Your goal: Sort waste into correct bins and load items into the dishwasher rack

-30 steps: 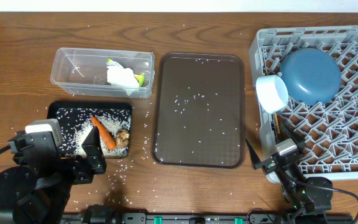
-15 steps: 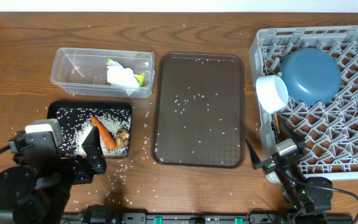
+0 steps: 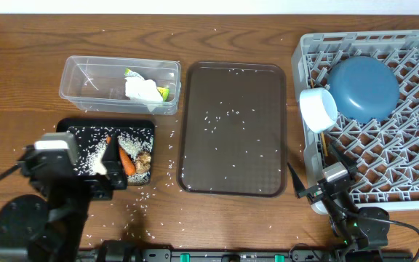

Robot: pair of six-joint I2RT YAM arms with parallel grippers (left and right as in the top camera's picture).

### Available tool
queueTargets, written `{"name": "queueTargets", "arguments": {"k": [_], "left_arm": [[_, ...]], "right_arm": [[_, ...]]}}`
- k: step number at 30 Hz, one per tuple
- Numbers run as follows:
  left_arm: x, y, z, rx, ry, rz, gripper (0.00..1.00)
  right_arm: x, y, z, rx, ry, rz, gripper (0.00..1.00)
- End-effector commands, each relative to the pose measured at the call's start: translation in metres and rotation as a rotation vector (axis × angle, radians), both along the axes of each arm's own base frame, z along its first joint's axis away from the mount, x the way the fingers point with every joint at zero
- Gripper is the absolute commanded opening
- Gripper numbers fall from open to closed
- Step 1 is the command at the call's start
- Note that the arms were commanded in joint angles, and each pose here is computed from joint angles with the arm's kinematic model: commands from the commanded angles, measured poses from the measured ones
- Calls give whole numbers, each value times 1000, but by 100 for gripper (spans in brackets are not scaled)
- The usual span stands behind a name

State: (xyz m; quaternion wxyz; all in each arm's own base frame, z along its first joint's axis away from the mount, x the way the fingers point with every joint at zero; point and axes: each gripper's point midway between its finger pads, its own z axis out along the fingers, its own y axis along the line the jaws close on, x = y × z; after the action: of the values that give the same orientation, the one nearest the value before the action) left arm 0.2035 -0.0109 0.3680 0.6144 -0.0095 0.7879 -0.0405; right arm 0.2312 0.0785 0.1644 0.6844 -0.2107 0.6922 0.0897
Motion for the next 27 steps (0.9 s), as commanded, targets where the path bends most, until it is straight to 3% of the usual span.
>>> {"name": "queueTargets", "arguments": {"k": [1,14,27], "left_arm": [[2,-16,-21,86,-53,-116,98],[1,-18,-111,84,-201,-122,98],[32,-16,-201,87,-124,-104,98]], "right_arm": [[-1,1,0,11,1,7,99],[-1,1,0,11,0,7,99],[-1,1,0,11,0,7,99]]}}
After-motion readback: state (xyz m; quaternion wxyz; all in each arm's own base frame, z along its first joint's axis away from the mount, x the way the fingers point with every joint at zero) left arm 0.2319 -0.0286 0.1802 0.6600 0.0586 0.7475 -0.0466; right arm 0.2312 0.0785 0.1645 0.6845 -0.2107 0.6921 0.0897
